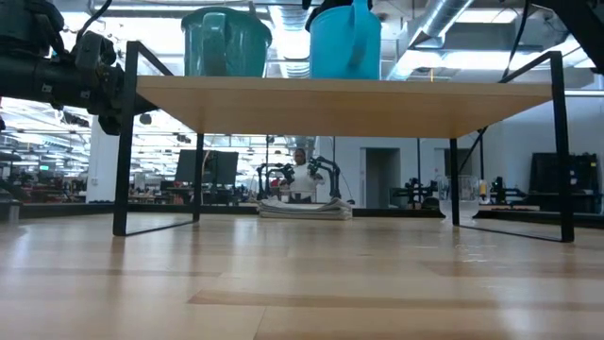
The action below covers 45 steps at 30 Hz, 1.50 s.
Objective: Stack small to large cups/mugs on shelf
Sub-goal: Put the light blue mug on the shelf
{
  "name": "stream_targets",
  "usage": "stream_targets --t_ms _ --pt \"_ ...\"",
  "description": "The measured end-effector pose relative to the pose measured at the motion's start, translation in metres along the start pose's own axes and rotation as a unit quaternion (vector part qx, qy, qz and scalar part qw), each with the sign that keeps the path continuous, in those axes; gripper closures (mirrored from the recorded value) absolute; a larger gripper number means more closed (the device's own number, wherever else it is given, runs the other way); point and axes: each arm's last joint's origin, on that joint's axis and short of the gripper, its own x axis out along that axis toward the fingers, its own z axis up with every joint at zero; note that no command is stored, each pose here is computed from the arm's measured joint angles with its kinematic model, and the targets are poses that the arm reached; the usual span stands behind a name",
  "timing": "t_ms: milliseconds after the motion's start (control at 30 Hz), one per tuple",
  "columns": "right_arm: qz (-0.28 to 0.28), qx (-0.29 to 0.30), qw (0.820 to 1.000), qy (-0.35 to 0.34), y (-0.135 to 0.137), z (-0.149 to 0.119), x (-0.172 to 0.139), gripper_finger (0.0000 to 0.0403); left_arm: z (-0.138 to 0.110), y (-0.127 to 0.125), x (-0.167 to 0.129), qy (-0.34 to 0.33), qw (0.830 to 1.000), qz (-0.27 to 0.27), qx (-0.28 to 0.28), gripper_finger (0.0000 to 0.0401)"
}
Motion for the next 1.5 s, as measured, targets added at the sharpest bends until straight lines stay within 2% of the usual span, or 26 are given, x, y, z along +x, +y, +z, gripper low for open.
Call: stream_targets --t_ms 533,767,1500 --pt "-0.013 0.013 1.000 -0.007 -0.0036 0.0020 0.0021 0.0361 0.0001 0.0000 0.0000 0.000 1.000 0.000 0.000 0.0382" --pt "-0.041 0.005 0.999 0.007 0.0002 0.0040 0.0031 0.0346 0.0000 0.0000 0.0000 0.000 1.000 0.000 0.000 0.0382" --pt "-0.040 0.006 0.999 0.007 0.0040 0.0056 0.0034 0.0319 0.0000 0.0000 0.0000 0.000 1.000 0.000 0.002 0.0382"
